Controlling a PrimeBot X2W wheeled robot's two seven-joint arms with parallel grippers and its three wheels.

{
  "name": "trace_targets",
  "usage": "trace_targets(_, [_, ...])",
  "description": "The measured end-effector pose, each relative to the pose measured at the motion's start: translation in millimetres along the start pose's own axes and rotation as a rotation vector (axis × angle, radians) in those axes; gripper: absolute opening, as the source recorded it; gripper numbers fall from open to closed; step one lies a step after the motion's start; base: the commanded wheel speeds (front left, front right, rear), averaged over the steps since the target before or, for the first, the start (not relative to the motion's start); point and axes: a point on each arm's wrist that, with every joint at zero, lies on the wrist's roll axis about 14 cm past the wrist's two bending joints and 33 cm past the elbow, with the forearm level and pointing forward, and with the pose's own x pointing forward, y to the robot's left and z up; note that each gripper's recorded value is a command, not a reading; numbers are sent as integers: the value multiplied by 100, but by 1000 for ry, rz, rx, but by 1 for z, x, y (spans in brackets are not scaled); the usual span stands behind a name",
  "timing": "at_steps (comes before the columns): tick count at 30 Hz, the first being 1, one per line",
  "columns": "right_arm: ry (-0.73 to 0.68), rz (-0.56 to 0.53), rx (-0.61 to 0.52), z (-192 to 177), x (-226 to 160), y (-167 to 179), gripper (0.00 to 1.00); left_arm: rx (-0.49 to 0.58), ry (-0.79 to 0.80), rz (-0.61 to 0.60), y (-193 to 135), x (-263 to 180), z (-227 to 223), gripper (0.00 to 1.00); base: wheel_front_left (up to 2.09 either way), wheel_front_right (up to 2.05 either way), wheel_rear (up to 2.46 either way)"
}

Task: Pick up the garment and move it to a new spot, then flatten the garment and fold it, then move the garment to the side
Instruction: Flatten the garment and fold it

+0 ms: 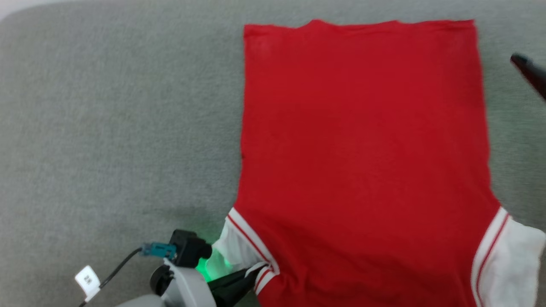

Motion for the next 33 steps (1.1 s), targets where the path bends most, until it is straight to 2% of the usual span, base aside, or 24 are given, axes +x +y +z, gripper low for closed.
trace_targets(8, [203,-144,-7,-8,72,-31,100,-50,-27,5,2,4,6,0,0,0,0])
trace_targets(14, [341,-85,85,-37,117,-10,100,-87,-35,18,9,4,4,0,0,0,0])
trace_targets(20, [406,-71,85,-48,140,-3,100,-117,-36,23,15,7,3,0,0,0,0])
trace_targets(21, [414,-72,84,-51,141,-4,97,-120,-34,24,16,7,2,0,0,0,0])
trace_targets(22, [422,-73,79,-53,142,-4,46,-124,-33,24,16,8,2,0,0,0,0])
trace_targets(23, [426,-75,74,-54,143,-4,9,-125,-32,23,16,8,2,0,0,0,0])
trace_targets(24, [423,-79,71,-54,142,-6,0,-125,-32,22,16,9,2,0,0,0,0])
trace_targets(30, [374,-85,60,-50,135,-10,0,-107,-45,14,16,10,7,0,0,0,0])
trace_targets(33, [368,-86,-9,-52,124,-8,0,-90,-67,23,17,6,11,0,0,0,0])
